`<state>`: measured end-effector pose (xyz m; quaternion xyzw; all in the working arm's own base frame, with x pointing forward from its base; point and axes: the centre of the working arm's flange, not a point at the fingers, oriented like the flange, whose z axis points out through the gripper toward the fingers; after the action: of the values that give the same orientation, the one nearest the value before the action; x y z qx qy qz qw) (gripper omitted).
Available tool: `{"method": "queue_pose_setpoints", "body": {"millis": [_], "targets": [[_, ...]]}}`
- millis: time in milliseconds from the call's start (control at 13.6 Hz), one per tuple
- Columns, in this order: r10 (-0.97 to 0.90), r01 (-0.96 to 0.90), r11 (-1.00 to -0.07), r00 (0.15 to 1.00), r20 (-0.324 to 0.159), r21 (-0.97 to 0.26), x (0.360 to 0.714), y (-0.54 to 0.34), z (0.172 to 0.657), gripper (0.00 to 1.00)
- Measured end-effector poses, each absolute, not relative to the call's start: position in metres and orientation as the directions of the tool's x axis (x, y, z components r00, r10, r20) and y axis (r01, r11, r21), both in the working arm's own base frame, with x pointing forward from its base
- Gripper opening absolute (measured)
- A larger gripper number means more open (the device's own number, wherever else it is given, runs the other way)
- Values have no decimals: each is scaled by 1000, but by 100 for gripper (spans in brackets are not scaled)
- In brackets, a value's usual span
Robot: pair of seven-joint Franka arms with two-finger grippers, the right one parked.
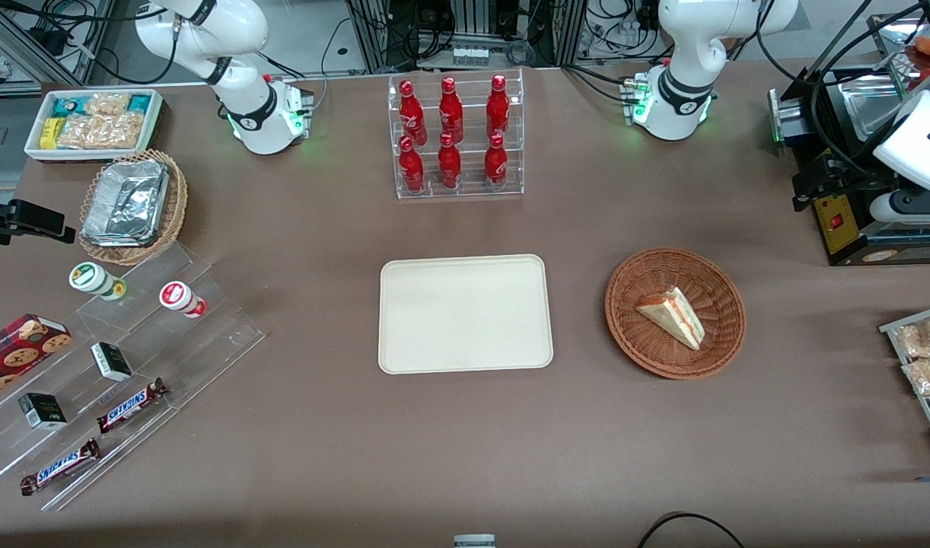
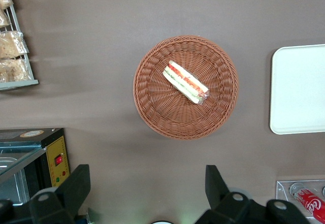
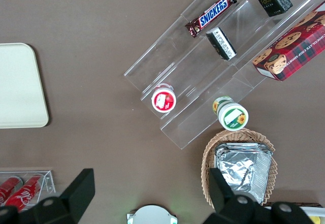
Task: Place sandwich from basket to tray
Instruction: 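Move the left gripper down over the sandwich in the wicker basket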
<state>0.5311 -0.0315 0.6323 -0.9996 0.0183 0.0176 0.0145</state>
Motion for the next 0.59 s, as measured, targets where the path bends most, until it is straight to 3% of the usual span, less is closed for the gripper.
{"method": "queue_pose_setpoints", "body": {"millis": [587], "targets": [[-12,-13,-999,999,-49,-31,549,-36,605,100]]}}
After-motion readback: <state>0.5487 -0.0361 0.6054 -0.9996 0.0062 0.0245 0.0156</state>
